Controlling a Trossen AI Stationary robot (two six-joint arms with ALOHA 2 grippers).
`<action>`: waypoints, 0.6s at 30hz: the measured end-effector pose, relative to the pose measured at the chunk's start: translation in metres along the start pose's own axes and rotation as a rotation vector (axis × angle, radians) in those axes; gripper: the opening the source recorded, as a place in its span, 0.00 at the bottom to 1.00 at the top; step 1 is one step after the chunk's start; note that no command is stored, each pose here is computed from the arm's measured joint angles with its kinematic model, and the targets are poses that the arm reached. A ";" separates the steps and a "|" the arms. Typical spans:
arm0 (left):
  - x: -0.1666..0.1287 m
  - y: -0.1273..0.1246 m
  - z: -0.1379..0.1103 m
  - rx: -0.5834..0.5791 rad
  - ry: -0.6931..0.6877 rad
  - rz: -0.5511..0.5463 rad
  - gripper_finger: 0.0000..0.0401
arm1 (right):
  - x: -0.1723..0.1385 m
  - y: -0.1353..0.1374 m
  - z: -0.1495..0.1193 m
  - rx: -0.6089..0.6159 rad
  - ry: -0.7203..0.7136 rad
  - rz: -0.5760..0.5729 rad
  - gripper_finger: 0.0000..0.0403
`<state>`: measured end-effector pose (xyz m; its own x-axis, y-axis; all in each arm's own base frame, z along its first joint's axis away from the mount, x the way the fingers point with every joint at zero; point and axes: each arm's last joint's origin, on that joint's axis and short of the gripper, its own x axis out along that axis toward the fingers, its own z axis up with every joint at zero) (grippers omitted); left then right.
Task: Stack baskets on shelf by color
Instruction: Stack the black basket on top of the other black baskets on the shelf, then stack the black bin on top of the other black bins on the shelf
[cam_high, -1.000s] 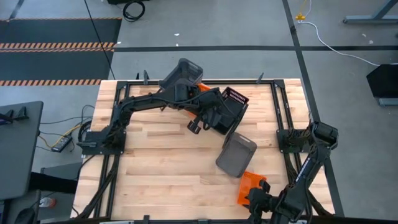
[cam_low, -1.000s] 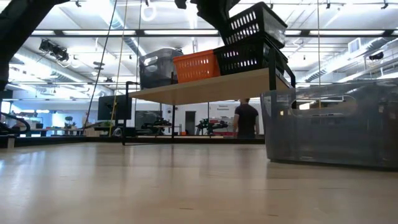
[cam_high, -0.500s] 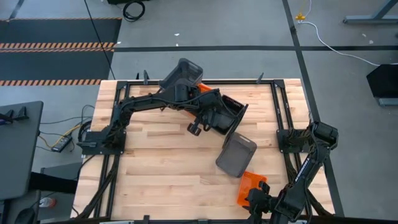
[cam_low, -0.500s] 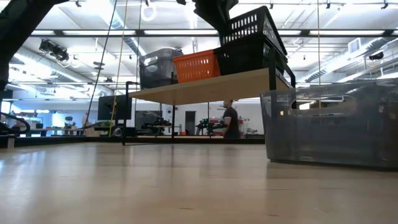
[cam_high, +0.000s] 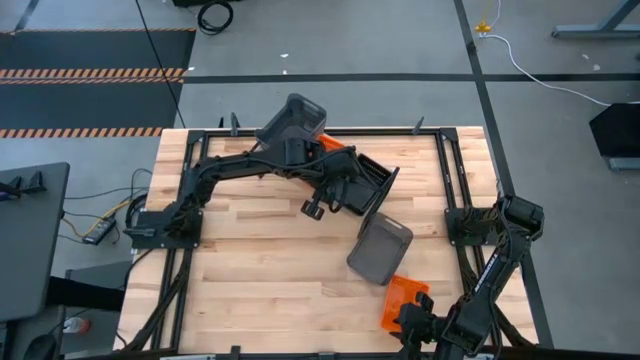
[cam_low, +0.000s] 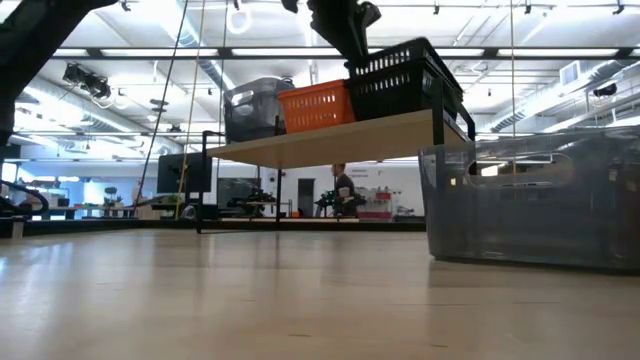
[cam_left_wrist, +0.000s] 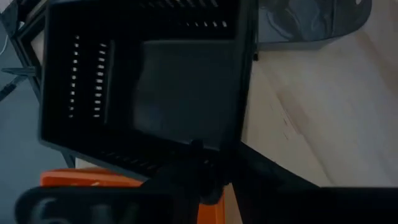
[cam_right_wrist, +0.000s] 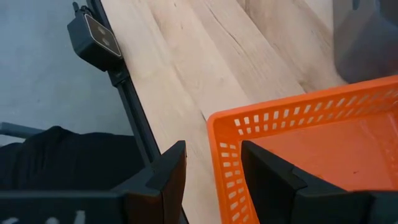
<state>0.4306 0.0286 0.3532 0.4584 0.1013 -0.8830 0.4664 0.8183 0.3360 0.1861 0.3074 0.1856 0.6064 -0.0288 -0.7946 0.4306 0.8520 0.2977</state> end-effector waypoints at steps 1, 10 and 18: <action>0.002 0.000 0.001 -0.002 0.000 -0.001 0.21 | 0.000 0.000 0.000 0.000 0.000 0.000 0.40; 0.014 -0.005 0.002 0.002 0.039 -0.034 0.21 | 0.000 0.001 0.000 -0.013 0.000 0.009 0.40; -0.023 -0.021 0.012 0.029 -0.033 0.011 0.18 | 0.000 0.002 0.000 -0.027 0.000 0.016 0.40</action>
<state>0.4194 0.0024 0.3706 0.4883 0.0913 -0.8679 0.4828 0.8002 0.3558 0.1869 0.3088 0.1862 0.6130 -0.0153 -0.7900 0.4025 0.8664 0.2956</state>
